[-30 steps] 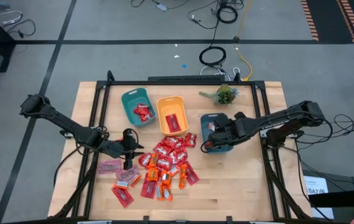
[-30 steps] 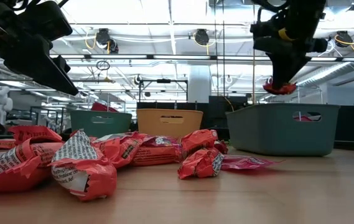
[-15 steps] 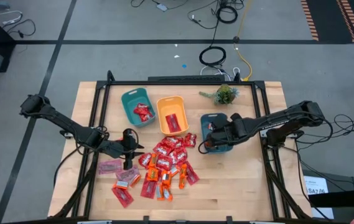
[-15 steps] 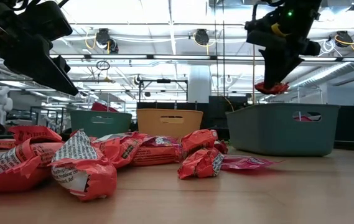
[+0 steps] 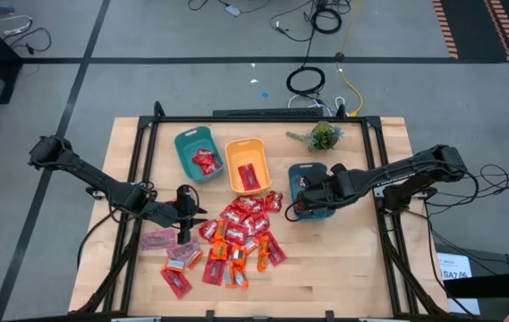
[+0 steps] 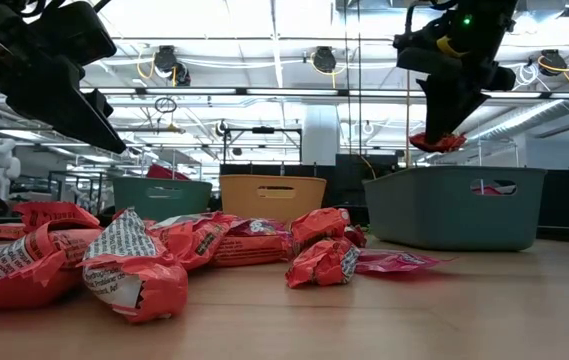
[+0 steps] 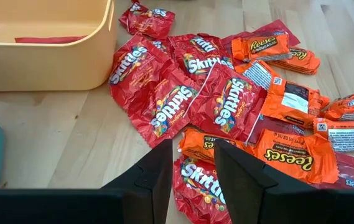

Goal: Sort candy
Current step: Put the orange wrapper chocolate into the dark blue bin, then put the red pack of candy into the light blue bin

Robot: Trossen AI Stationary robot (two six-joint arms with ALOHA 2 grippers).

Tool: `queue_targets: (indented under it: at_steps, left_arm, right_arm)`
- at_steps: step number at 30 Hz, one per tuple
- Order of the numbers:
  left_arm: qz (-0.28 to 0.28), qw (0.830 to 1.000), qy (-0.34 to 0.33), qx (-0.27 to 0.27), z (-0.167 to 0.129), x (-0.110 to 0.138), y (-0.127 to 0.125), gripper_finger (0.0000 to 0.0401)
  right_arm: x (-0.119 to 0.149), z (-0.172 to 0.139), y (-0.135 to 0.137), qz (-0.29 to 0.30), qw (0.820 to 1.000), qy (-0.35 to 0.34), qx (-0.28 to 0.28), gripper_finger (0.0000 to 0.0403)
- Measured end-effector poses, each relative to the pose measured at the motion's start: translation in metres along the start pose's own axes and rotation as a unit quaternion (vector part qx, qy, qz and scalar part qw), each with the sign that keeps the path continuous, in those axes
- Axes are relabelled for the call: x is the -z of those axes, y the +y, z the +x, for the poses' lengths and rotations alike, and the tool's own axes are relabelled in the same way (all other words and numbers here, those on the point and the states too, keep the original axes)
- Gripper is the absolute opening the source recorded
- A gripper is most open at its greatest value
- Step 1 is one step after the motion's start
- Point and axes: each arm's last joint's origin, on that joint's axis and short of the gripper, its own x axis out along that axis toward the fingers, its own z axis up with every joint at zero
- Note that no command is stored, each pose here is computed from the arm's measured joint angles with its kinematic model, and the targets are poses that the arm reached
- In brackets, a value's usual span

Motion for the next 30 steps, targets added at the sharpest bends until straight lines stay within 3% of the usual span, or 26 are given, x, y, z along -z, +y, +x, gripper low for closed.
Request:
queue_targets:
  at_steps: [15,30]
  left_arm:
    - [0.000,1.000,0.000,0.000,0.0000,0.0000,0.0001,0.0128]
    - [-0.001,1.000,0.000,0.000,0.0000,0.0001,0.0000,0.0128]
  right_arm:
    - [0.0004,0.0000,0.0002,-0.003,1.000,0.007,-0.004,0.0181]
    - [0.0056,-0.0027,0.0034,-0.020,0.999,0.023,-0.019,0.0182]
